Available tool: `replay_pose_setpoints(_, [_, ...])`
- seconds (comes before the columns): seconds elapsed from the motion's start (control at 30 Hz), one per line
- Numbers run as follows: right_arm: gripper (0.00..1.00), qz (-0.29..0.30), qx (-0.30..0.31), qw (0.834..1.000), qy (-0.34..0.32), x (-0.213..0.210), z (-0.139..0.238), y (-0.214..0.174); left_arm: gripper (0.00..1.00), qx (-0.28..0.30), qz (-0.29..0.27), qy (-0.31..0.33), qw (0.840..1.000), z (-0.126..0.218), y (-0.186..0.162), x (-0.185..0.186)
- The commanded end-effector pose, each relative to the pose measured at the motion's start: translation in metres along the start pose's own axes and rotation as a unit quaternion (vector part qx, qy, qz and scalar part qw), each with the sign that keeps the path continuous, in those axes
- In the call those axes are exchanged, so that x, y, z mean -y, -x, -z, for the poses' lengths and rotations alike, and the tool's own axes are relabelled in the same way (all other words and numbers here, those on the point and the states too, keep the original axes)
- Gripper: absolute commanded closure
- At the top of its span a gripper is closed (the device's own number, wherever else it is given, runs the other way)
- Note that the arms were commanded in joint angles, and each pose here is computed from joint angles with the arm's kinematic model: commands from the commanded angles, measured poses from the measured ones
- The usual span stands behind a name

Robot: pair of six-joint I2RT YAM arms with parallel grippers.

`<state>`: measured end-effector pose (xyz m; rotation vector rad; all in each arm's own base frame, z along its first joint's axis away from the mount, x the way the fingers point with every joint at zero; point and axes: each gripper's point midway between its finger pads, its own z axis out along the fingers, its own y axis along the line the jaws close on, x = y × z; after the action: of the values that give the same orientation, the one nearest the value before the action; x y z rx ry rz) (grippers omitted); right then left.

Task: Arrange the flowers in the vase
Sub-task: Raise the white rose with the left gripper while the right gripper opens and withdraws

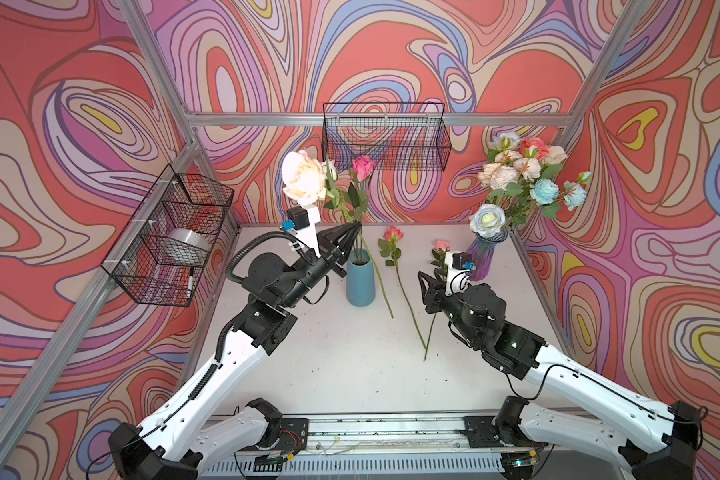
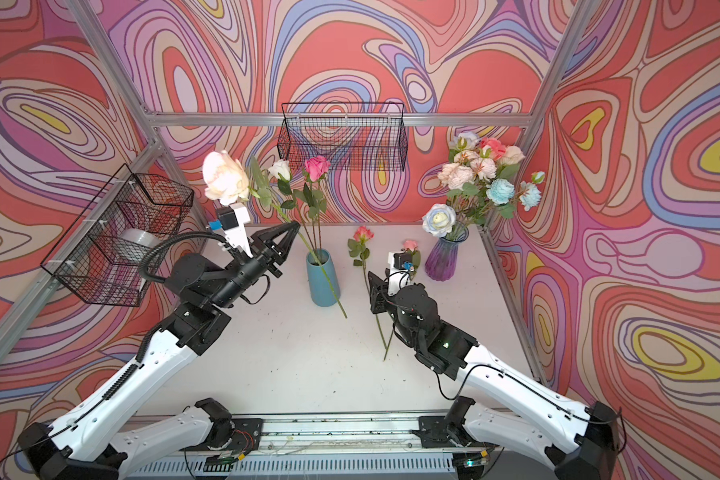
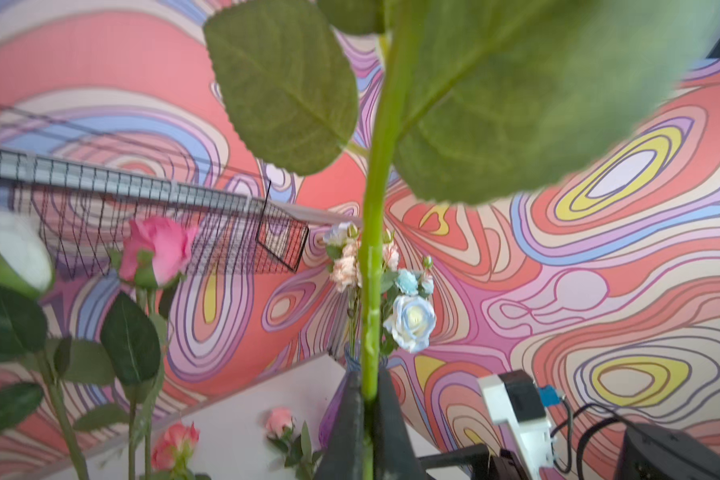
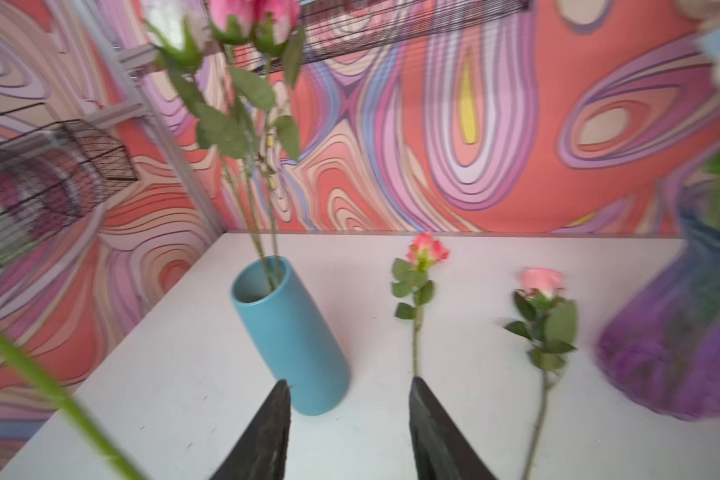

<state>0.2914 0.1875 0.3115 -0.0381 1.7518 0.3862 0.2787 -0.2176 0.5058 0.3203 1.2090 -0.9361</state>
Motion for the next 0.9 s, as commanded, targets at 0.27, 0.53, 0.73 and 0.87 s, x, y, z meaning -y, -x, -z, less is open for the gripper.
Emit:
replay_pose_setpoints(0.27, [0.51, 0.004, 0.012, 0.992, -0.125, 0.048, 0.006, -0.013, 1.0, 0.12, -0.156, 0.077, 0.977, -0.016, 0.092, -0.008])
replay_pose_setpoints(0.53, [0.51, -0.001, 0.01, 0.991, -0.135, 0.057, 0.012, -0.019, 1.0, 0.123, -0.177, 0.136, 0.967, -0.037, 0.085, -0.038])
replay_pose_setpoints(0.73, [0.51, -0.003, 0.006, 0.99, -0.14, 0.06, 0.015, -0.021, 1.0, 0.117, -0.174, 0.15, 0.966, -0.048, 0.077, -0.051])
replay_pose_setpoints(0.87, [0.51, -0.004, 0.008, 0.99, -0.143, 0.064, 0.02, -0.021, 1.0, 0.109, -0.174, 0.161, 0.965, -0.048, 0.071, -0.061])
